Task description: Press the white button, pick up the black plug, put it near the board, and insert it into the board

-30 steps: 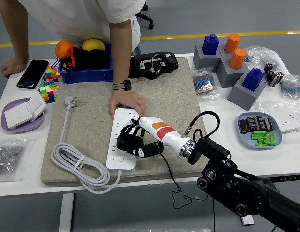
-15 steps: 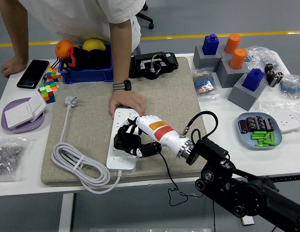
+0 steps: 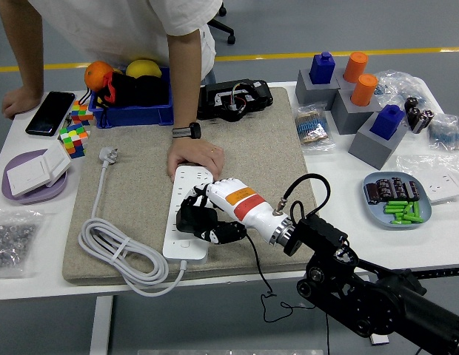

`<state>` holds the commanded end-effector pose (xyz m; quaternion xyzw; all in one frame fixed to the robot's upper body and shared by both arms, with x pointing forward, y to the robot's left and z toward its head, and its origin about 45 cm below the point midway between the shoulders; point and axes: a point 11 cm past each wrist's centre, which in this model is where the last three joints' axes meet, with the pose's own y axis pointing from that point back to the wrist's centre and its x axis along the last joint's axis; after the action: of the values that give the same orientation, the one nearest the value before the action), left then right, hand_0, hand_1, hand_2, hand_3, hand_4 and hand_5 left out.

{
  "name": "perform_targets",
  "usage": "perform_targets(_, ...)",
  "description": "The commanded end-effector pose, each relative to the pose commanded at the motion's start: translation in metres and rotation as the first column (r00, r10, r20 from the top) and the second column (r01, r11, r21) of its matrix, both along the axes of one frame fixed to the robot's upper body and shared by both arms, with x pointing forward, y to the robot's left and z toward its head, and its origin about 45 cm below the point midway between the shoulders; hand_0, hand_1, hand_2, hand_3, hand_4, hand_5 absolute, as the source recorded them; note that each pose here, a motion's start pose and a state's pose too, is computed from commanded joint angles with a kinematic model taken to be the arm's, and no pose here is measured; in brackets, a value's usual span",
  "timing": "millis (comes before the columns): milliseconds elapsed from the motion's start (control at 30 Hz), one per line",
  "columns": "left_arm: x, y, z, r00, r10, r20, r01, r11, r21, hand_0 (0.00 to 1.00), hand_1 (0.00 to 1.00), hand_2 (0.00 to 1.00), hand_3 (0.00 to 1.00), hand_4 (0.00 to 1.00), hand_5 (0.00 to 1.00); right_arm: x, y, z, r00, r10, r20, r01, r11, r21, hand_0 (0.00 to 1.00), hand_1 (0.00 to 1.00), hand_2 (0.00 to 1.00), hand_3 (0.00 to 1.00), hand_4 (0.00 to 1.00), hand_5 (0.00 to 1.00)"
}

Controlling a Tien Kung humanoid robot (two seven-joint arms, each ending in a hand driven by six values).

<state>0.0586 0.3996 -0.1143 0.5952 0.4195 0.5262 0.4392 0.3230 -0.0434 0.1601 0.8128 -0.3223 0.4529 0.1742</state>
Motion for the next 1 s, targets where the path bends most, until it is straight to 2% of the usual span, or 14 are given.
perform_targets(200,0.0006,-0.0001,0.0001,1.0,0.0,0.001,0.0,1.0,-0.001,0.648,0.638,0.628,0.671,0.493,0.111,0.0023,-0.0012,0.0012,0.999,-0.004,0.035,0.005,1.0,-0.025,0.389,0.435,0.482,0.576,0.829,0.002)
perform_targets(533,-0.0001,-0.0006,-0.0002,1.0,0.002,0.001,-0.002,1.0,-0.002,0.648,0.638,0.628,0.669,0.492,0.11,0.002,-0.0052,-0.0055,1.0,-0.015,0.011,0.016,0.999,-0.048,0.396,0.429,0.482,0.577,0.838,0.002)
perform_targets(1000,0.0011,-0.0021,-0.0005,1.0,0.012,0.007,-0.012,1.0,-0.004,0.648,0.638,0.628,0.67,0.491,0.112,0.0012,-0.0086,-0.0068,1.0,-0.028,-0.005,0.028,0.999,-0.037,0.397,0.429,0.482,0.577,0.838,0.002)
